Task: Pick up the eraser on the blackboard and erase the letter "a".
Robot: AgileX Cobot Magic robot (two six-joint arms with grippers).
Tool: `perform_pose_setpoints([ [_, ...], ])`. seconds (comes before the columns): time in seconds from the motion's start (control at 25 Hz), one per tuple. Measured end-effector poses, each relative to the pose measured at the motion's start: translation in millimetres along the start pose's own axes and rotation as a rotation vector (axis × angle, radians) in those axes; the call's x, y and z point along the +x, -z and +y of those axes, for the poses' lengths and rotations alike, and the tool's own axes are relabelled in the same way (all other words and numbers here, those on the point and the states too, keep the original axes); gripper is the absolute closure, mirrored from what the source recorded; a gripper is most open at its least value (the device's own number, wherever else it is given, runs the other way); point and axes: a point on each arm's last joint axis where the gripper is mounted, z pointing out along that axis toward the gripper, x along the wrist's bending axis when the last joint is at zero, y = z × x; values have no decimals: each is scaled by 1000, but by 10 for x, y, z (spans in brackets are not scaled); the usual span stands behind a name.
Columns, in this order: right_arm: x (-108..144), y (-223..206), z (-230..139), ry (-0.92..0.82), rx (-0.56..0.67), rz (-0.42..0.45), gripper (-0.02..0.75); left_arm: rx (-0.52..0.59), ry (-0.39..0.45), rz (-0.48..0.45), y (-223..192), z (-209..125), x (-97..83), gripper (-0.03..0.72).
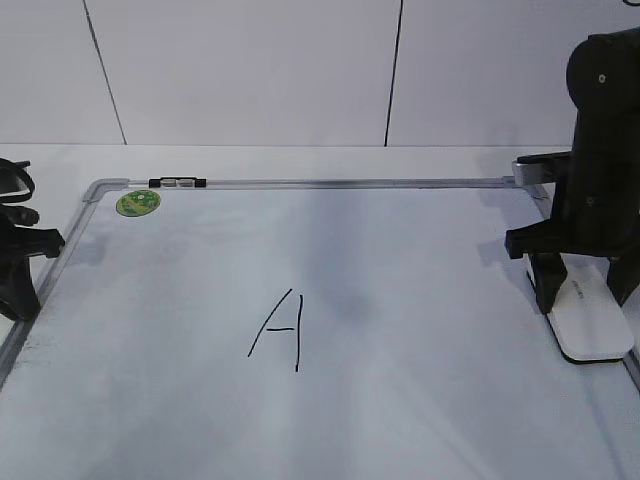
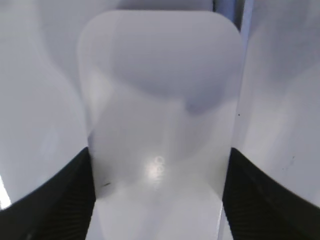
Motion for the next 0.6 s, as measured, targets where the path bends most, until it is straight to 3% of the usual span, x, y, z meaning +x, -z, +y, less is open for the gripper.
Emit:
perform_pose_setpoints([
  [0.28, 0, 0, 0, 0, 0, 0, 195, 0, 0, -1, 0, 0, -1, 666],
  [0.6, 0, 0, 0, 0, 0, 0, 87, 0, 2, -2, 0, 0, -2, 665],
])
